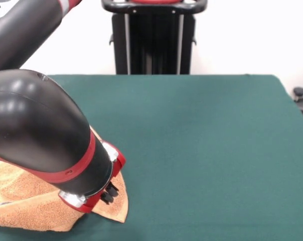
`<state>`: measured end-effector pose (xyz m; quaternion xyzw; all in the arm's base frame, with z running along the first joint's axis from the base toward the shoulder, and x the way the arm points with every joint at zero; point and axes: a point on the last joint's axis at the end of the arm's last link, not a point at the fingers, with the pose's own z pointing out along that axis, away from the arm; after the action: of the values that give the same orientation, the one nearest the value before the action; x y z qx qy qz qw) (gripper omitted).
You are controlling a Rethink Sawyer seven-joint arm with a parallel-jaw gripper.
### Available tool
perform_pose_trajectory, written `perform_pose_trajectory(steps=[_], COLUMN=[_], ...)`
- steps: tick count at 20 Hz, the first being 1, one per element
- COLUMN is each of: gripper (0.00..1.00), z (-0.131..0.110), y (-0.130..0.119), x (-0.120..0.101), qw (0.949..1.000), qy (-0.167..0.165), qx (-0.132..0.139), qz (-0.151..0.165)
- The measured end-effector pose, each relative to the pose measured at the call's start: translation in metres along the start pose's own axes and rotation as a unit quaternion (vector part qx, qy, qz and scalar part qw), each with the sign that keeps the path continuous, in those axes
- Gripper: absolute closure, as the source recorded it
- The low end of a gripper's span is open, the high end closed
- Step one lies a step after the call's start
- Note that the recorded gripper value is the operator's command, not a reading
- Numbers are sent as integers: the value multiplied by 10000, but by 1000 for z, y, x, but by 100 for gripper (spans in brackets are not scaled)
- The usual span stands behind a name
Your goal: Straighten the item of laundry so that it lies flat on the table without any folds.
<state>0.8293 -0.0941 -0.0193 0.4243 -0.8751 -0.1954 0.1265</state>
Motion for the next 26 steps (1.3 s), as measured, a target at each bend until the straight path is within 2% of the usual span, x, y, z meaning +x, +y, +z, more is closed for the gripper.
perform_pose_trajectory(steps=[4,13,20,26], gripper=[100,100,100,100], z=[13,35,36,36], y=[-2,-5,-4,-5], x=[1,12,16,16], qw=[10000,9997,9996,9998], qy=[-16,227,253,146], qx=[-34,-99,-118,-121], qz=[12,93,106,101])
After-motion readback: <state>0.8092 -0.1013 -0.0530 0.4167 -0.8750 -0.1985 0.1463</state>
